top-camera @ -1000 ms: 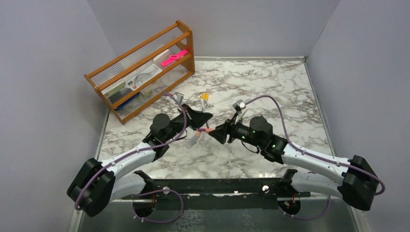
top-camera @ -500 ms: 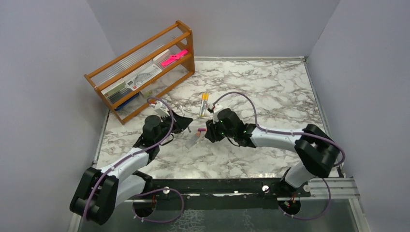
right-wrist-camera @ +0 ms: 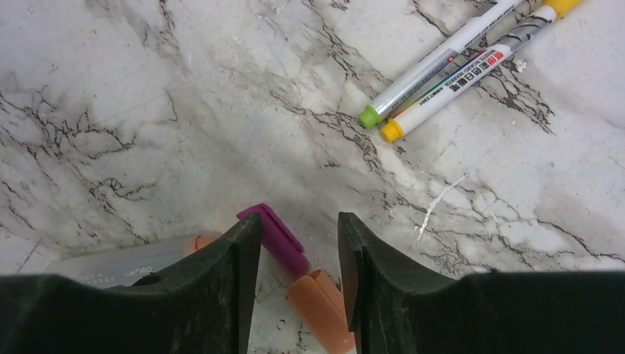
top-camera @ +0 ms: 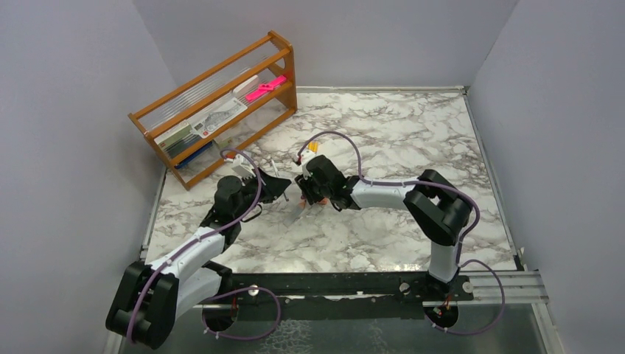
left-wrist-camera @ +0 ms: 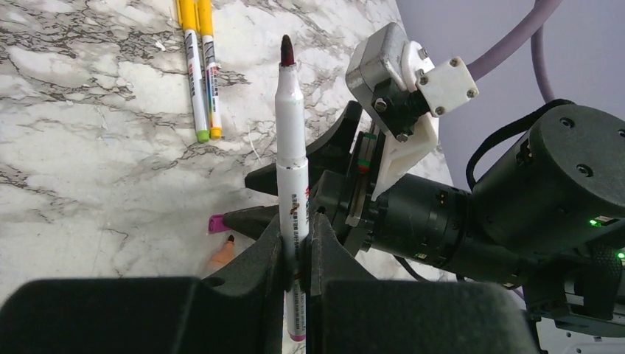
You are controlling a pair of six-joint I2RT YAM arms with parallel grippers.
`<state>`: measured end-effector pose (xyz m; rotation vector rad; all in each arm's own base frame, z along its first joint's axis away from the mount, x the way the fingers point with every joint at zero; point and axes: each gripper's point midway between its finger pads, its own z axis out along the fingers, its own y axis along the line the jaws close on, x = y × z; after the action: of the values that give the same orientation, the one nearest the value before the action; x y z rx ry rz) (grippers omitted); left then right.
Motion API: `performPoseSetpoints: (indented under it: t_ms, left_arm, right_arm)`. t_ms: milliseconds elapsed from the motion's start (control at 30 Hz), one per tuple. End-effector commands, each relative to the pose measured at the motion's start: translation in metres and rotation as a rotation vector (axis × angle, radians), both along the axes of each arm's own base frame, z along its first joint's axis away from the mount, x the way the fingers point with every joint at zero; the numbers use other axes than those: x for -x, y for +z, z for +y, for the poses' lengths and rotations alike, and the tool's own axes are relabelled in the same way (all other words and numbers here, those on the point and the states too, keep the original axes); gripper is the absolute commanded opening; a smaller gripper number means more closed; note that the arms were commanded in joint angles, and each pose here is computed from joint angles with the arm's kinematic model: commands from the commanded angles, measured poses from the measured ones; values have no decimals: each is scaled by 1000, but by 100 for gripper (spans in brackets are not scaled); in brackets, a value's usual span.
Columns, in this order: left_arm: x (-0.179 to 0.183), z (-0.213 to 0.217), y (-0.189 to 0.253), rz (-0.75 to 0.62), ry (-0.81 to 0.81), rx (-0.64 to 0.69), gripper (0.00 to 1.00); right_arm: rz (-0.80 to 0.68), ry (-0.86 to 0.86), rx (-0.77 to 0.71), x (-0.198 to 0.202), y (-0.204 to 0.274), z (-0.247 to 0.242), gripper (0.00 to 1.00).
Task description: Insert the pens into the pen caps
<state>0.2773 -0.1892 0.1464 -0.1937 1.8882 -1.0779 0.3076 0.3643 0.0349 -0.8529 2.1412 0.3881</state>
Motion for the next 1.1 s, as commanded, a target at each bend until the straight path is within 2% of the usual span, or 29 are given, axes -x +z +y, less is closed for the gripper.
performPoseSetpoints:
  t_ms: [0,167,400,533,1067]
  left_arm:
    - [4,1,-2,-7,-18,-12,0]
    - [4,1,-3,-4,-18,-15,0]
    - [3,1,-6,5,-16,-19,0]
    - [3,0,-4,6,-22,-10,0]
    - [5,0,-5,11,-21,-6,0]
  right_arm:
    - [-31,4,72,-7,-8,-3,43]
    - [-14,9,63,-4,-9,-1,43]
    - [-36,32,-65,4,26,7,43]
    - [-33,37,-96,6,30,11,43]
    - [15,55,-30,11,-4,7,45]
